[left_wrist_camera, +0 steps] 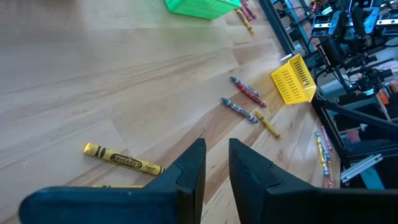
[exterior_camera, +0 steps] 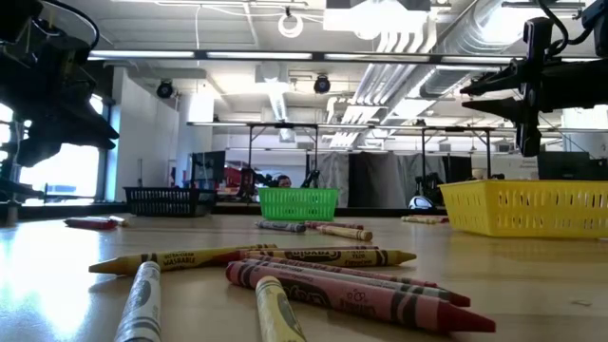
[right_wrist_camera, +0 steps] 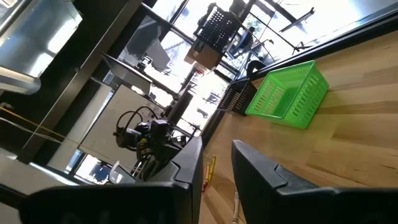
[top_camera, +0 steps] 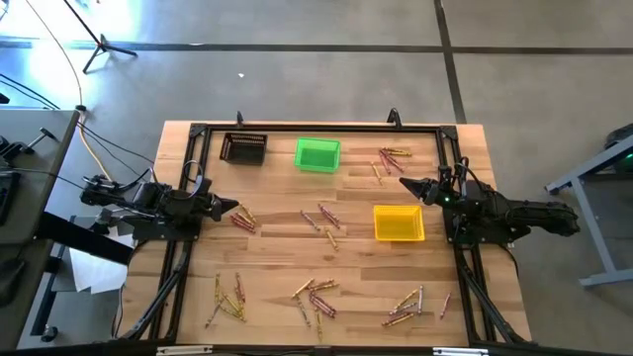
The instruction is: Sort crayons
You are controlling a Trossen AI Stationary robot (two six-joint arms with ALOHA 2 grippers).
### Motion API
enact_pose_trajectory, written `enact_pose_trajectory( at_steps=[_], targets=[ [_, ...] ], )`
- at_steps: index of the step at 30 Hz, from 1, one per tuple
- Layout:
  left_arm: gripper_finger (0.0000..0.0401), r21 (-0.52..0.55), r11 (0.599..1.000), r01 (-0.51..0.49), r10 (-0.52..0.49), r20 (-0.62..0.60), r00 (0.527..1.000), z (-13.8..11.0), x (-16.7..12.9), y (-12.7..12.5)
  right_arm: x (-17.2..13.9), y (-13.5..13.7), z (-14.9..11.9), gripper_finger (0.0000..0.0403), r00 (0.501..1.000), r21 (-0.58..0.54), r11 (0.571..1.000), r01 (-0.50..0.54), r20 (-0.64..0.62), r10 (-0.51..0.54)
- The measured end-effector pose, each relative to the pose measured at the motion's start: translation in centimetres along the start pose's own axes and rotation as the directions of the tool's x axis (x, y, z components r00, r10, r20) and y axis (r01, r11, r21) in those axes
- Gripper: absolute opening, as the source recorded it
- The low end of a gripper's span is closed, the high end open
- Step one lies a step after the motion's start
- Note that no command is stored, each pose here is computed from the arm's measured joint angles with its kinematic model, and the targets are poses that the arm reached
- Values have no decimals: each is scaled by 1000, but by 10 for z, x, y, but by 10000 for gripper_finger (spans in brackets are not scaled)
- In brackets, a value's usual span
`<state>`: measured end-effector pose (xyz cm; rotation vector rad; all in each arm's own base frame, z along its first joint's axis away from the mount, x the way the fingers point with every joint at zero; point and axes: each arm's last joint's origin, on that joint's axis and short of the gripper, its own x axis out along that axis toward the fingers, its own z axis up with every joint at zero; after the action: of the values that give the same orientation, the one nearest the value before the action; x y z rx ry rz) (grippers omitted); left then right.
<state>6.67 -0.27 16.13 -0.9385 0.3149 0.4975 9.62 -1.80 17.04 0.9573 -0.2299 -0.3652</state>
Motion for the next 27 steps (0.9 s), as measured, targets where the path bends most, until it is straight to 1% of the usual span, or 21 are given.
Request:
enact_pose_trajectory(
  at_steps=[20,27],
  targets=[
    [58,0,1000,-6,6,16,1000,1,0,0,0,0,0,71,1000,0,1000,0,0,0],
    [58,0,1000,4,-4,-8,1000,0,0,0,0,0,0,71,1000,0,1000,1,0,-1]
  ],
)
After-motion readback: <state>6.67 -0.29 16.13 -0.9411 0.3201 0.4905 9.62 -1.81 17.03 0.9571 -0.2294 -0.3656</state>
